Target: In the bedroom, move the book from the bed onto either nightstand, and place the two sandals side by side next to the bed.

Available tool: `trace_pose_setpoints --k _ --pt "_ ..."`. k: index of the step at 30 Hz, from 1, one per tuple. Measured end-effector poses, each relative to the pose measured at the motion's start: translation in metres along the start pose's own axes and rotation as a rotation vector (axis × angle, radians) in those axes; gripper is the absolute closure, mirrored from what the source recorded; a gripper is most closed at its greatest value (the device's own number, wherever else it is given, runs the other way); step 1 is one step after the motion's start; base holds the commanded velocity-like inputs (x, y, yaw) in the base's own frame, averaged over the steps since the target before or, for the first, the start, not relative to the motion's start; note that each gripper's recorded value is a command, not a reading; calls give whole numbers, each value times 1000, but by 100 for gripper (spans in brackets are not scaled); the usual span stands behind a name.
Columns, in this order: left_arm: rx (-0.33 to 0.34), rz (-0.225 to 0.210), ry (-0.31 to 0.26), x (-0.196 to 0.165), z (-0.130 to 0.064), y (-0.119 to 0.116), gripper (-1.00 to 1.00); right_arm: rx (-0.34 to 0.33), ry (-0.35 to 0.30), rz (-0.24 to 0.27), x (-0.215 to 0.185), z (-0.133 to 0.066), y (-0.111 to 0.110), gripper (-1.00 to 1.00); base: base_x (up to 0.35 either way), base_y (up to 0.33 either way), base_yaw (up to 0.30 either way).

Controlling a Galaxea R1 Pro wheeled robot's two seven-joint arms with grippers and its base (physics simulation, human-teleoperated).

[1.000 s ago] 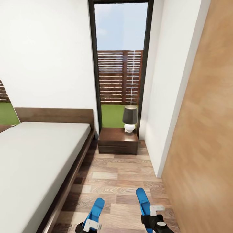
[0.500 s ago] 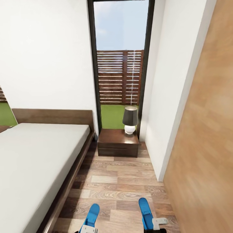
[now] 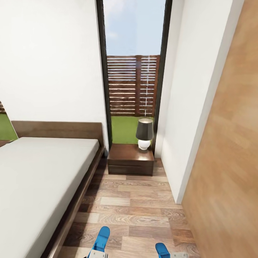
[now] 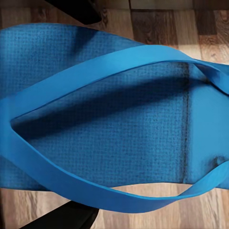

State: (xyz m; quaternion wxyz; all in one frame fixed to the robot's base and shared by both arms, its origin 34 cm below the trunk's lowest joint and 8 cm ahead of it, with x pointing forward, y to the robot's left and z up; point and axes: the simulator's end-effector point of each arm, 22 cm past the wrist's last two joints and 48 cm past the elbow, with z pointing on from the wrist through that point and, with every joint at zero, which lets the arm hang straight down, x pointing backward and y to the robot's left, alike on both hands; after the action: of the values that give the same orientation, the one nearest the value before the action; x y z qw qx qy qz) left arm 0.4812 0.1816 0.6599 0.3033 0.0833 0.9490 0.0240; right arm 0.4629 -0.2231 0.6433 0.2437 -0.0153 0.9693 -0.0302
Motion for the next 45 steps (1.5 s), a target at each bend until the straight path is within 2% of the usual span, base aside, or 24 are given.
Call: trace_pose_setpoints --k 13,45 --pt "2 4 13 3 0 -1 100 -1 18 2 16 -2 0 100 178 -39 0" --pt "3 2 4 1 0 -1 100 -4 19 3 17 -2 3 100 319 -3 0"
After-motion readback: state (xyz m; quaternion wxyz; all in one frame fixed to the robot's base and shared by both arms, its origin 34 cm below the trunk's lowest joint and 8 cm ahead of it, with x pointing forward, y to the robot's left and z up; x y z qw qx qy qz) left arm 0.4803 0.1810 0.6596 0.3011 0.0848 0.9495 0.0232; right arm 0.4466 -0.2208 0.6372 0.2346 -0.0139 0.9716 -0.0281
